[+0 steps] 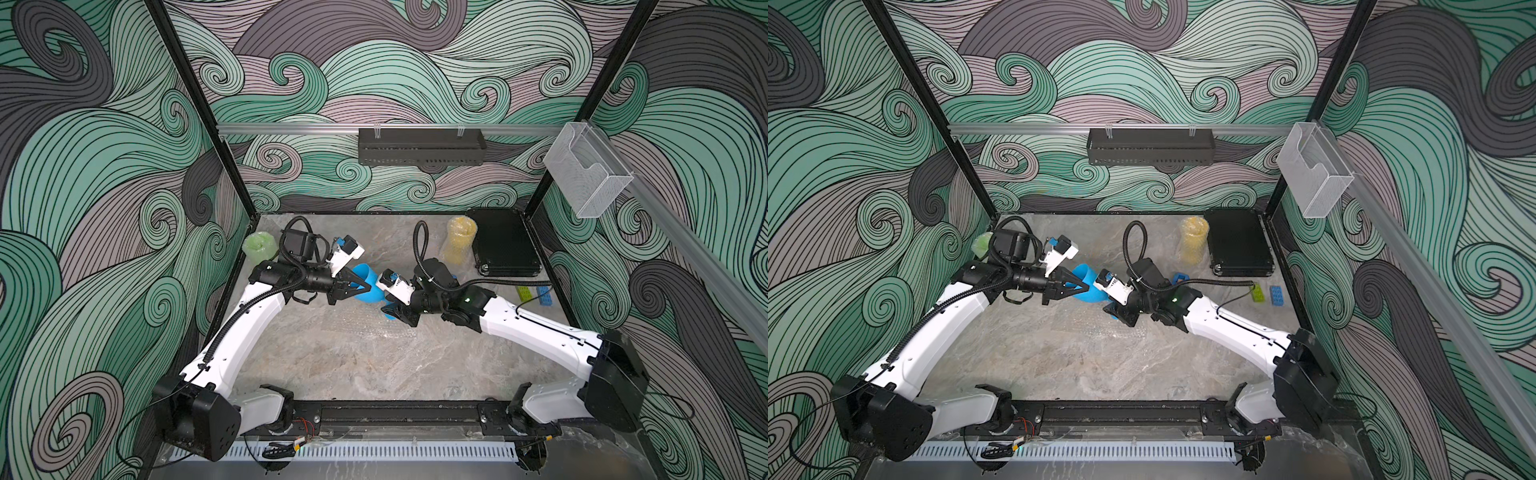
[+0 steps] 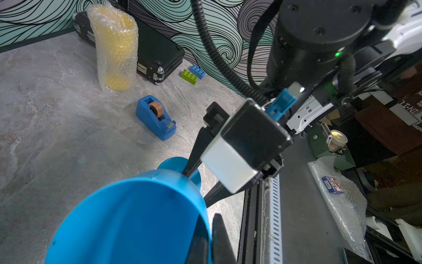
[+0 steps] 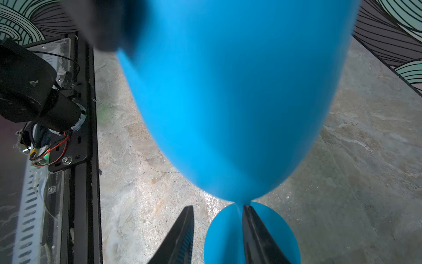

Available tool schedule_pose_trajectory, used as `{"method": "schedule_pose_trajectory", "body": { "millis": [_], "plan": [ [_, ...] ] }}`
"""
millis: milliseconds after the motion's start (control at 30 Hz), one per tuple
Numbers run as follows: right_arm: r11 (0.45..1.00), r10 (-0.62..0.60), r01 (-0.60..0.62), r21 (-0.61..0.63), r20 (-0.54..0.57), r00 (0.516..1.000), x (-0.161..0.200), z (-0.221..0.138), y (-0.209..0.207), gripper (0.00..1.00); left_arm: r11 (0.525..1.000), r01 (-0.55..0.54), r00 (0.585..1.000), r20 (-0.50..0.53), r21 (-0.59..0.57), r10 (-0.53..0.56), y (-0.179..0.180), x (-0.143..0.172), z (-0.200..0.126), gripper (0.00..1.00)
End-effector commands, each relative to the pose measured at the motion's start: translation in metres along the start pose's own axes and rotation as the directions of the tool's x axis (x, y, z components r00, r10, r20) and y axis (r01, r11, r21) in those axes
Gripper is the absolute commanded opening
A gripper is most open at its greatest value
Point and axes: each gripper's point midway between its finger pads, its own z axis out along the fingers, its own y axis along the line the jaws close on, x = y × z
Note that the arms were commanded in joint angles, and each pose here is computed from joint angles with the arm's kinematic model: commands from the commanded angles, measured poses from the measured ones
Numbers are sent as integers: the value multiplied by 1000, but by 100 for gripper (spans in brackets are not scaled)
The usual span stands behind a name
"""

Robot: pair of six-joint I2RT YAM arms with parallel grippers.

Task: Wrap wine glasses in bubble wrap
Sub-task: Place the wine glass on the bubble wrap.

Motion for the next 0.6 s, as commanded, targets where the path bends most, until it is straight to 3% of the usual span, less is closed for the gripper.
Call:
{"method": "schedule_pose_trajectory", "body": {
  "millis": [0, 100, 233, 400, 467, 567],
  "plan": [
    [999, -44, 45, -14, 25, 999, -9, 6, 1, 38, 995, -65, 997, 45, 73, 61, -24, -12, -6, 0],
    [999, -54, 54, -1, 20, 998, -4, 13, -3, 39, 991, -69, 996, 64, 113, 62, -31, -12, -5, 0],
    [997, -65, 64, 41, 23, 998, -5, 11, -10, 48, 993, -60, 997, 56, 100, 54, -31, -9, -7, 0],
    [995, -79, 76, 58, 54, 995, -3, 12, -13, 46, 992, -47, 997, 73, 117, 39, -34, -10, -7, 0],
    [997, -73, 71, 41, 42, 996, 1, 15, -11, 38, 991, -56, 996, 75, 119, 47, -36, -12, -8, 0],
    [998, -55, 54, 35, 32, 998, 8, 19, -9, 13, 991, -41, 995, 94, 129, 29, -36, -17, -8, 0]
  ]
}}
